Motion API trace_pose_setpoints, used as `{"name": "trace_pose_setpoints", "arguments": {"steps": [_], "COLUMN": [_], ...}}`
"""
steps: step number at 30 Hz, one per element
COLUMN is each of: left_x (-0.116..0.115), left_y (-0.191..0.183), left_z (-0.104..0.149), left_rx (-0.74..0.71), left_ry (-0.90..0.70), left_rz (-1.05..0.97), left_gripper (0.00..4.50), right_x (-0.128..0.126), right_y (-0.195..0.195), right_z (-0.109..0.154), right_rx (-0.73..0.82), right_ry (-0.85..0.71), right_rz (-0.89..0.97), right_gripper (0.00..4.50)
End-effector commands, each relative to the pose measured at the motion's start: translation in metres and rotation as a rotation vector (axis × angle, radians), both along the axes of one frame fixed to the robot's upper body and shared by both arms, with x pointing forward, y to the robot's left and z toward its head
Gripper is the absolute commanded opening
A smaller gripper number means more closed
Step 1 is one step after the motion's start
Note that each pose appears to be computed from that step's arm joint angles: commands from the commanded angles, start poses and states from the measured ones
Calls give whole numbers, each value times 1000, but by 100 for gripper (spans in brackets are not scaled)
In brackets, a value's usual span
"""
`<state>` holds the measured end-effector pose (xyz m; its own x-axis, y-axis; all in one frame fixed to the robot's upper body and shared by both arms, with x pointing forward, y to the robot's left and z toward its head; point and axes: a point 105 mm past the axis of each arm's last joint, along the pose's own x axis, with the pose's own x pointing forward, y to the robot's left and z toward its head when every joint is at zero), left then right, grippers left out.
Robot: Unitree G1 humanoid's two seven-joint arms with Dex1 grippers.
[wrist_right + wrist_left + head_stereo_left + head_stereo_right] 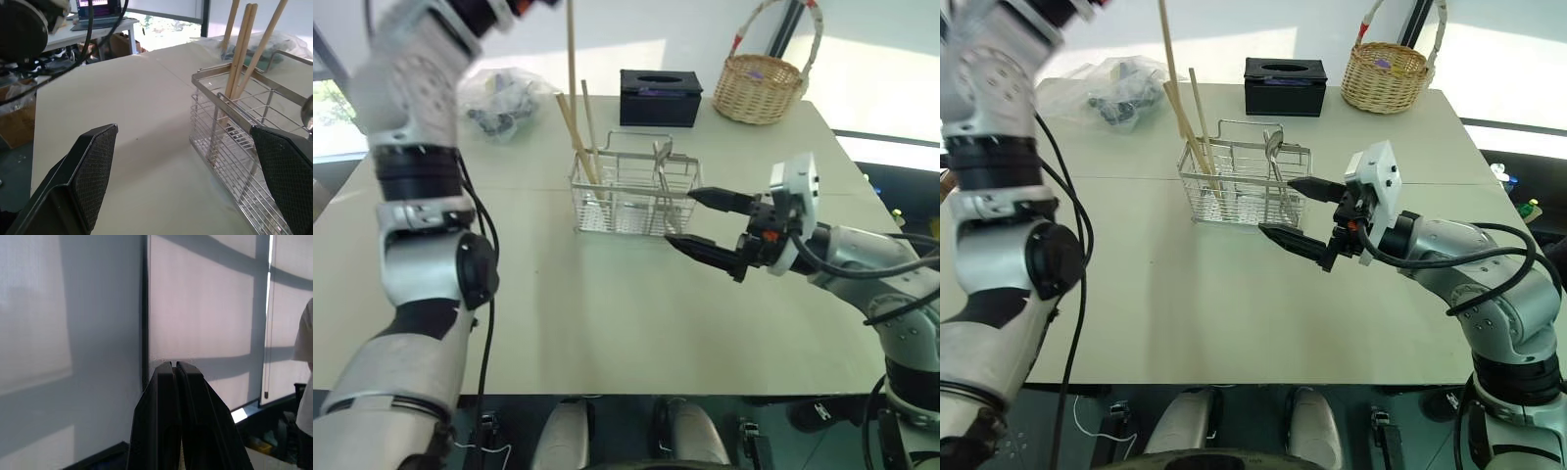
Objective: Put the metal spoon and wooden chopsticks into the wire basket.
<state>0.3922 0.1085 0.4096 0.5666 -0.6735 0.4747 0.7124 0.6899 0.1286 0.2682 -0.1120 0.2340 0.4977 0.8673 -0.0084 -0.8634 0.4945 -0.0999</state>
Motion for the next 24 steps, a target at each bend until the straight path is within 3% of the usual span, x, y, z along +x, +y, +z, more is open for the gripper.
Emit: {"name": "trace_pose_setpoints", "arguments": {"steps": [1,10,13,20,24], "left_x": [-9,9,13,1,-11], "left_y": [-6,-20,-21,-16,6], "left_z": [6,-49,-63,-55,-42], "left_rx": [11,13,2,-32,44], "left_ry": [-70,42,86,84,40], "left_rz": [3,24,35,24,66], "left_gripper": [2,2,90,446,446], "right_x": [-8,-5,-2,2,8], "right_y": [-2,-13,-15,-16,-20], "right_z": [12,15,17,18,20], "right_rx": [8,6,9,7,-3], "right_ry": [-58,-66,-70,-76,-83], "right_rz": [-8,-60,-70,-73,-82], "right_gripper": [450,450,450,450,450]}}
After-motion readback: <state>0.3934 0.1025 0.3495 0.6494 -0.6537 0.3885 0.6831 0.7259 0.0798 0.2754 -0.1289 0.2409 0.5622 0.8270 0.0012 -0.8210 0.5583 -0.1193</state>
